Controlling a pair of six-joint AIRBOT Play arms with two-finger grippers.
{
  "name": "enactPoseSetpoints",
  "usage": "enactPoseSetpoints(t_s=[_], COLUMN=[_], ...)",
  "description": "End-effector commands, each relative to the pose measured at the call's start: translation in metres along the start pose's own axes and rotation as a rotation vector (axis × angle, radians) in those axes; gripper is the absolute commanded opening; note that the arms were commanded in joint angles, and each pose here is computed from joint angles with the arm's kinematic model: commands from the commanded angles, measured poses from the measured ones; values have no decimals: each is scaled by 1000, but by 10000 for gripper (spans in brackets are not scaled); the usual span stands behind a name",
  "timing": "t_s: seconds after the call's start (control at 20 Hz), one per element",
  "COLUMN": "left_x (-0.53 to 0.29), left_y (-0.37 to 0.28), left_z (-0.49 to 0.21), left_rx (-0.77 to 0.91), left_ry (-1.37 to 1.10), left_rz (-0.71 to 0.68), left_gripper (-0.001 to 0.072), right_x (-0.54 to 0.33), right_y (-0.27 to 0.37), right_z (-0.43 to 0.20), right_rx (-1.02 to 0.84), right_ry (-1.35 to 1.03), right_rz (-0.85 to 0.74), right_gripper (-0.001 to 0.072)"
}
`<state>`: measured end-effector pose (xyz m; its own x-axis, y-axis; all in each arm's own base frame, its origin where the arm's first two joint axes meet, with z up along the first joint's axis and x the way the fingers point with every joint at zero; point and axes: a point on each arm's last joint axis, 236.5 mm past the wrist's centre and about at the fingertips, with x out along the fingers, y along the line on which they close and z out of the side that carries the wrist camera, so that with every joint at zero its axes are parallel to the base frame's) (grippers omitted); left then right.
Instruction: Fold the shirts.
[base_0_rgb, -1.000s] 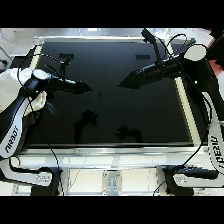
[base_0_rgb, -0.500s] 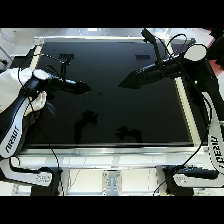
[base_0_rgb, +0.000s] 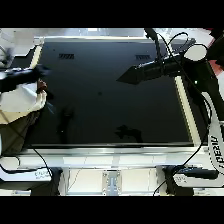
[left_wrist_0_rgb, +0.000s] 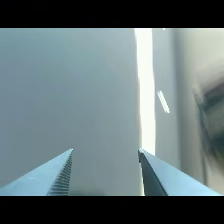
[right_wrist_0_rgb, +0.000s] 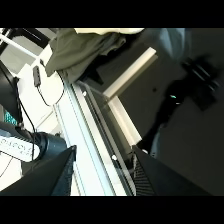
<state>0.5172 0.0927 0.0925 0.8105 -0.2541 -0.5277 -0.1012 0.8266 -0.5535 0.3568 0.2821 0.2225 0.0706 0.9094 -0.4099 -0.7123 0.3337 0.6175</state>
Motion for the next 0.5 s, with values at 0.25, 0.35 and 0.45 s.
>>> enactPoseSetpoints(t_s=[0.25, 0.35, 0.45], left_x=[-71, -56, -42], left_y=[200, 201, 203], left_z=[59, 49, 43], left_rx=[-2, -8, -9], left_ry=[-249, -219, -205], left_rz=[374, 362, 363], left_gripper=[718, 718, 713], right_x=[-7, -9, -10], right_y=[1, 1, 0], right_z=[58, 66, 68], right_rx=[39, 69, 84], right_ry=[-247, -284, -292], right_rz=[7, 11, 8], right_gripper=[460, 561, 560])
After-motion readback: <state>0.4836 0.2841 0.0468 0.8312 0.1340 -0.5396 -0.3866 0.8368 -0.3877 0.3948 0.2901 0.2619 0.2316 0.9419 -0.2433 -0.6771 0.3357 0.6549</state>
